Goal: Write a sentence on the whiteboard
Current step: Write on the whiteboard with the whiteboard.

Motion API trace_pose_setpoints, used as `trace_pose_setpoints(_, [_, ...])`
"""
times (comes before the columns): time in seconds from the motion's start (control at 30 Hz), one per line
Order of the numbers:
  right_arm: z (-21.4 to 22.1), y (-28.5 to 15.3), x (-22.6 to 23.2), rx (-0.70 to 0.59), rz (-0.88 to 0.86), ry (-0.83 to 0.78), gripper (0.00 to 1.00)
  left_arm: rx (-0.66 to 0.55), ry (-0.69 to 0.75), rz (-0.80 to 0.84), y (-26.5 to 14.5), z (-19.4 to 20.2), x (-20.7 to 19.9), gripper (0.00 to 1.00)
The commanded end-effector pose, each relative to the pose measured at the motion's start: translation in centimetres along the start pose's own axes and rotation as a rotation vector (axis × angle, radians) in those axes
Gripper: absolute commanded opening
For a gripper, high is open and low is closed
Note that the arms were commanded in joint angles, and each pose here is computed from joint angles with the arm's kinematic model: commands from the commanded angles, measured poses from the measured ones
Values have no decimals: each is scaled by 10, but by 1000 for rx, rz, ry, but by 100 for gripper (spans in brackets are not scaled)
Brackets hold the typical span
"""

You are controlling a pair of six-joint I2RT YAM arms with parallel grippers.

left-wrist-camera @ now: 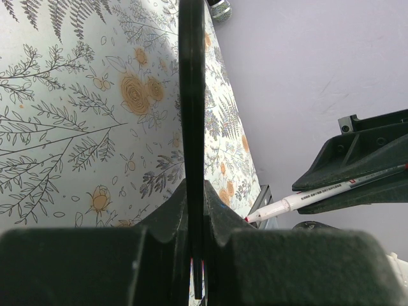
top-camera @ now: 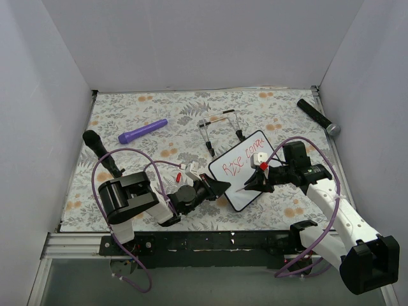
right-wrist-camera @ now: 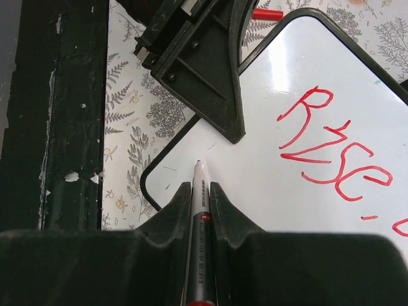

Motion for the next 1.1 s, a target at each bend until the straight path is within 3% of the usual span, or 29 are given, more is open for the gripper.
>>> trace_pose_setpoints(0.0, [-1,2,1,-16,-2,-5,1,-101,-60,195,2,-21,-42,0])
trace_pose_setpoints(1.07, [11,24,-5,84,5,4,1,-89,-61,210,4,-19,-45,0])
Point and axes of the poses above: each gripper's point midway between its finger pads, its own y axis out along the fingers, its own x axis along the line the jaws close on, z = x × y, the point moved 5 cm from there along -y, back along the fingers, and after that the axes turned 6 degrees about -y, right-handed, at the moved point
